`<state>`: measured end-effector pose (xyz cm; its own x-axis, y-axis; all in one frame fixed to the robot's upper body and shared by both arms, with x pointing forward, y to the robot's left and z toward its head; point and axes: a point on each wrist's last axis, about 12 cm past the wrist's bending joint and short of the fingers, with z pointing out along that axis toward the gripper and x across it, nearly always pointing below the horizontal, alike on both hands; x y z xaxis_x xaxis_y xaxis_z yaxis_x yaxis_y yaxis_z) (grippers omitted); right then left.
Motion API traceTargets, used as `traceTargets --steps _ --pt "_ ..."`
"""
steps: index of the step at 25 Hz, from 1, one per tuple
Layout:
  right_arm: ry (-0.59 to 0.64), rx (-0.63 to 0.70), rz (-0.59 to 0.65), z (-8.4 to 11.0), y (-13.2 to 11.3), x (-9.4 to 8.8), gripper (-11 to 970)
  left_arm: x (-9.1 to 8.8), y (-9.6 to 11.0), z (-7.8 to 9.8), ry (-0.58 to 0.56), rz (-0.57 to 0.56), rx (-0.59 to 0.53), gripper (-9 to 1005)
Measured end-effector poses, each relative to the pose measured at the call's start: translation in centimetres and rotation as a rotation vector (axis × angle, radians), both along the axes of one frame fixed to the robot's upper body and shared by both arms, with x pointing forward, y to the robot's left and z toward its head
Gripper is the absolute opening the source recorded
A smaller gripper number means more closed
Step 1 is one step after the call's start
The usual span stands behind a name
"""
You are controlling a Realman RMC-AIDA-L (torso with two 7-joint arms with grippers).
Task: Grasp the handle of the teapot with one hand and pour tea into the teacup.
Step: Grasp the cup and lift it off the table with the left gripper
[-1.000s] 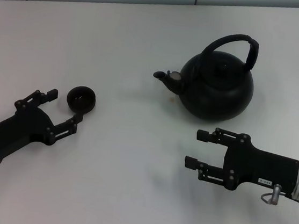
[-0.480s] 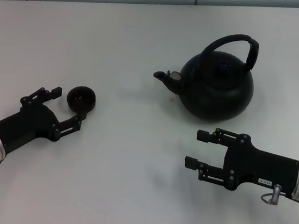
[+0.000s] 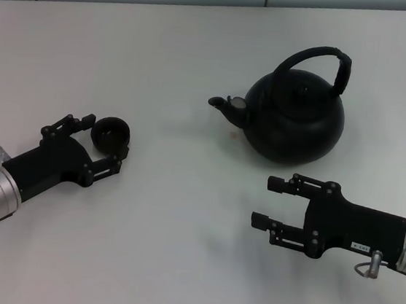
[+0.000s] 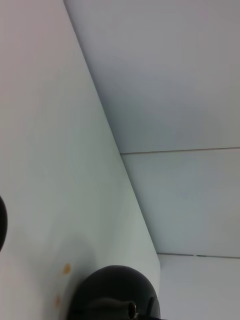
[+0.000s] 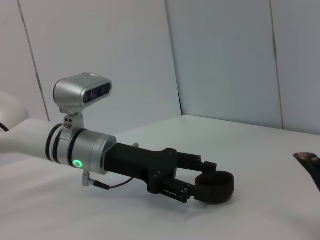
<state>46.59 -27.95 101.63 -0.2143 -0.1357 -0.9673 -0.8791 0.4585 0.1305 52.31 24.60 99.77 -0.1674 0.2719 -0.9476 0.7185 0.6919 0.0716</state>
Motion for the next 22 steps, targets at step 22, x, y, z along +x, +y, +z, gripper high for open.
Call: traceTargets --steps 22 --pt "-0.004 0.003 0.002 0.10 0.06 0.10 692 0.90 -0.76 0.14 0.010 0.007 0.012 822"
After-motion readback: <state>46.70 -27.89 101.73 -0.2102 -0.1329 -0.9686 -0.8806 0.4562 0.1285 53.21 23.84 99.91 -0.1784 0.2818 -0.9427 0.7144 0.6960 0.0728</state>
